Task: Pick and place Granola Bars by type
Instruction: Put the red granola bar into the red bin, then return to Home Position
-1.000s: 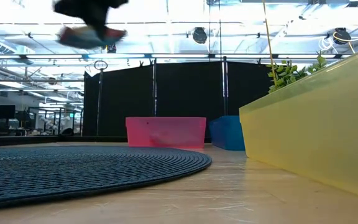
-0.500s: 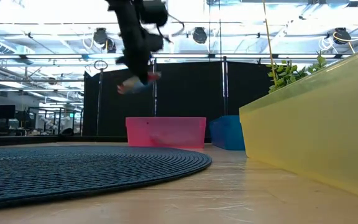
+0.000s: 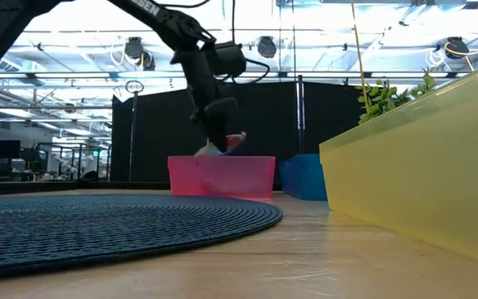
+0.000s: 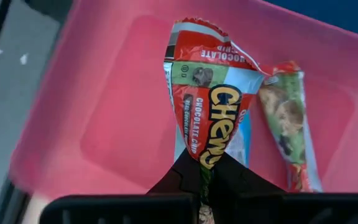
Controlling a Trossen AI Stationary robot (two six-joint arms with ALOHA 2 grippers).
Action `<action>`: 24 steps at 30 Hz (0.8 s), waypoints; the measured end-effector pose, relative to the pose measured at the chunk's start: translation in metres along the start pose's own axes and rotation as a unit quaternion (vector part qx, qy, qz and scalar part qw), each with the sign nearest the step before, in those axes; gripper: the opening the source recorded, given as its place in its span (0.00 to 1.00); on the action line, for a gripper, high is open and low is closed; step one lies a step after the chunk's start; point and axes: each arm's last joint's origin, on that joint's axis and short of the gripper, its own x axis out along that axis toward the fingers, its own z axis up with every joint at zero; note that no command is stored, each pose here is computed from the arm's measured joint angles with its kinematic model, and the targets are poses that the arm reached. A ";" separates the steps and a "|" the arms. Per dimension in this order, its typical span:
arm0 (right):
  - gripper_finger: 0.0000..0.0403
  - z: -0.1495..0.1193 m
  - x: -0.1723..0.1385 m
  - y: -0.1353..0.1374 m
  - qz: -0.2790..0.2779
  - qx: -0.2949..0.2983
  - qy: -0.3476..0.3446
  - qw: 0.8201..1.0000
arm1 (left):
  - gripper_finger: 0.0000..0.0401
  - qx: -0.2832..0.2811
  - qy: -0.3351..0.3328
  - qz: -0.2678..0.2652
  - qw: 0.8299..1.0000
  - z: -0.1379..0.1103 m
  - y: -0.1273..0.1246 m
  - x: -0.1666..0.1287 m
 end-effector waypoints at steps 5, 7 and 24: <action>0.35 0.000 0.000 -0.001 -0.011 0.000 -0.005 1.000 | 0.03 0.021 -0.002 -0.006 1.000 0.002 0.002 0.021; 0.35 0.001 0.000 0.000 -0.009 0.002 -0.011 1.000 | 0.03 0.031 -0.001 -0.006 0.999 0.002 0.004 0.030; 0.35 0.005 0.001 0.000 -0.029 -0.021 -0.042 0.998 | 0.47 -0.018 -0.016 0.021 0.999 0.000 -0.008 -0.027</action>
